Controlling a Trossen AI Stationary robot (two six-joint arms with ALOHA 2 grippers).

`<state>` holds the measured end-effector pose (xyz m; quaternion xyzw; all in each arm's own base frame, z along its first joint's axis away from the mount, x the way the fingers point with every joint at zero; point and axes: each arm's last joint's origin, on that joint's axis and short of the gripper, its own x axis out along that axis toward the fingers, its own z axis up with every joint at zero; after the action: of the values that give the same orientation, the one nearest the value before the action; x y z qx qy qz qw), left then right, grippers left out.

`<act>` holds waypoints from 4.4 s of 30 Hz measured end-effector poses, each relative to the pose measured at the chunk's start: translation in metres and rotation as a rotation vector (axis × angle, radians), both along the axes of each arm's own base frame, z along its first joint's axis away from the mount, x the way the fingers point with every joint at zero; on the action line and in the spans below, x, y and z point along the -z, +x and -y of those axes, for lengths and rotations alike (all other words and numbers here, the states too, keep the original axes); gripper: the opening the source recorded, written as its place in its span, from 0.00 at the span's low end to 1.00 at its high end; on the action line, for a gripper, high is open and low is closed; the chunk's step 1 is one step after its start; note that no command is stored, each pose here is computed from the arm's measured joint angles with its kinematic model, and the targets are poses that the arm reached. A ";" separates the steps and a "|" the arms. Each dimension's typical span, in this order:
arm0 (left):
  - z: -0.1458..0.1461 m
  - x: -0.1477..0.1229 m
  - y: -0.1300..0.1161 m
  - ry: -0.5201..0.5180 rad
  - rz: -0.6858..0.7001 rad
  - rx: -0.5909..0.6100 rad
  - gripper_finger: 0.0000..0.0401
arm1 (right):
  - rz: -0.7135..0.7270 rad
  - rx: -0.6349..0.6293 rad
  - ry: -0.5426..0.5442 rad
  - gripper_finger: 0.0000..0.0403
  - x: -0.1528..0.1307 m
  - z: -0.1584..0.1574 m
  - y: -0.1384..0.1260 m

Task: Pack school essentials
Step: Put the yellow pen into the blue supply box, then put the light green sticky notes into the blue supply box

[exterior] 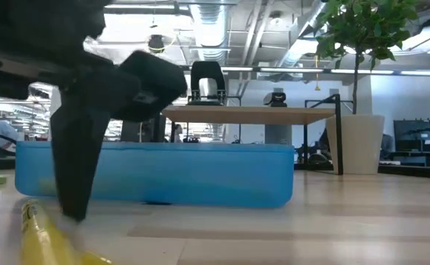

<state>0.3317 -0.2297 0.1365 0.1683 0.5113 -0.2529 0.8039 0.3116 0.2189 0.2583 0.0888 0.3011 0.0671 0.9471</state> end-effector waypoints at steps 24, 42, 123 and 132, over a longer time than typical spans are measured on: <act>0.005 0.005 0.011 0.035 -0.168 -0.090 0.01 | 0.001 0.000 0.001 0.27 0.000 0.000 0.000; -0.007 -0.054 -0.006 0.079 -0.067 -0.157 0.00 | -0.003 0.000 -0.002 0.27 0.000 0.000 0.000; -0.088 -0.040 -0.201 0.012 -0.077 -0.598 0.37 | 0.068 -0.014 -0.076 0.27 -0.015 0.014 0.003; -0.073 -0.025 -0.209 0.098 -0.101 -0.501 0.37 | 0.070 -0.004 -0.072 0.27 -0.015 0.016 0.005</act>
<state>0.1231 -0.1567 0.1614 0.0624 0.5884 -0.0290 0.8057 0.3161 0.2025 0.2737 0.0515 0.2703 0.0609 0.9595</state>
